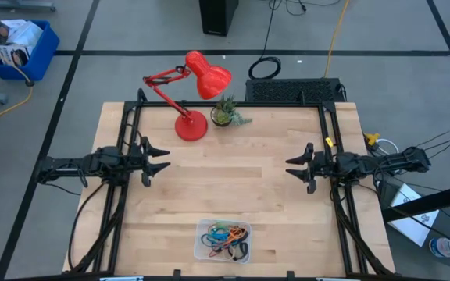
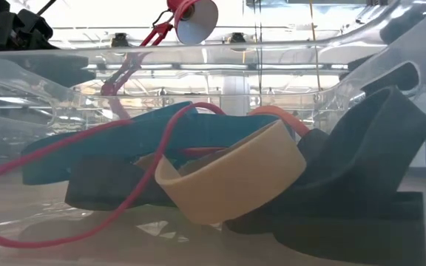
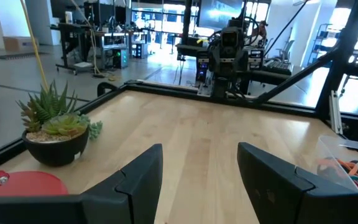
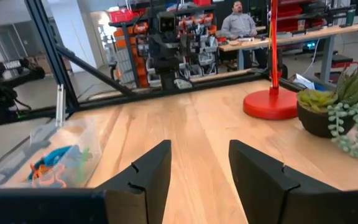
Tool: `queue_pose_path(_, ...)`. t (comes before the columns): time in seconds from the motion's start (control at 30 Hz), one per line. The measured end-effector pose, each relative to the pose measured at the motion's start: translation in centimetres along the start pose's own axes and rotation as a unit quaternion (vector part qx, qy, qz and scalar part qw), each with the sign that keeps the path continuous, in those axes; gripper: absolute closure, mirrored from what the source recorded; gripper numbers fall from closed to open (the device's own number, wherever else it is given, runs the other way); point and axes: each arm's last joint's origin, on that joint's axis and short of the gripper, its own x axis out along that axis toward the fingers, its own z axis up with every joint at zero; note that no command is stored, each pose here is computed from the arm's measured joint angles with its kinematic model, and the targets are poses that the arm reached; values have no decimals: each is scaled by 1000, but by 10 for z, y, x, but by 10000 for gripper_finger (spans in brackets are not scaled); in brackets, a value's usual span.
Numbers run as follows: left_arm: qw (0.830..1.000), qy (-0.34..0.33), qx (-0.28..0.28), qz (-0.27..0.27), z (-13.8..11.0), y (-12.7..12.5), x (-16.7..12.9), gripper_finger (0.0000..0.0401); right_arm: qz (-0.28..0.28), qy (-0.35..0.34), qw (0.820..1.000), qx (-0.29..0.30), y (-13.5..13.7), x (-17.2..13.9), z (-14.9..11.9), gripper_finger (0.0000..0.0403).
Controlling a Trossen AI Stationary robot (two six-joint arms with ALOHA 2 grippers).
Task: Pick and place rubber bands into bin
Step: Return to Home Position
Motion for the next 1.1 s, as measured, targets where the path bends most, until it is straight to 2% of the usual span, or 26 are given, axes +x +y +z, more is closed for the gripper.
queue_pose_path(1.1, 1000, 0, -1, 1, 0, 0, 0, 187, 1, -7, 1000, 2, 0, 0, 1, 248)
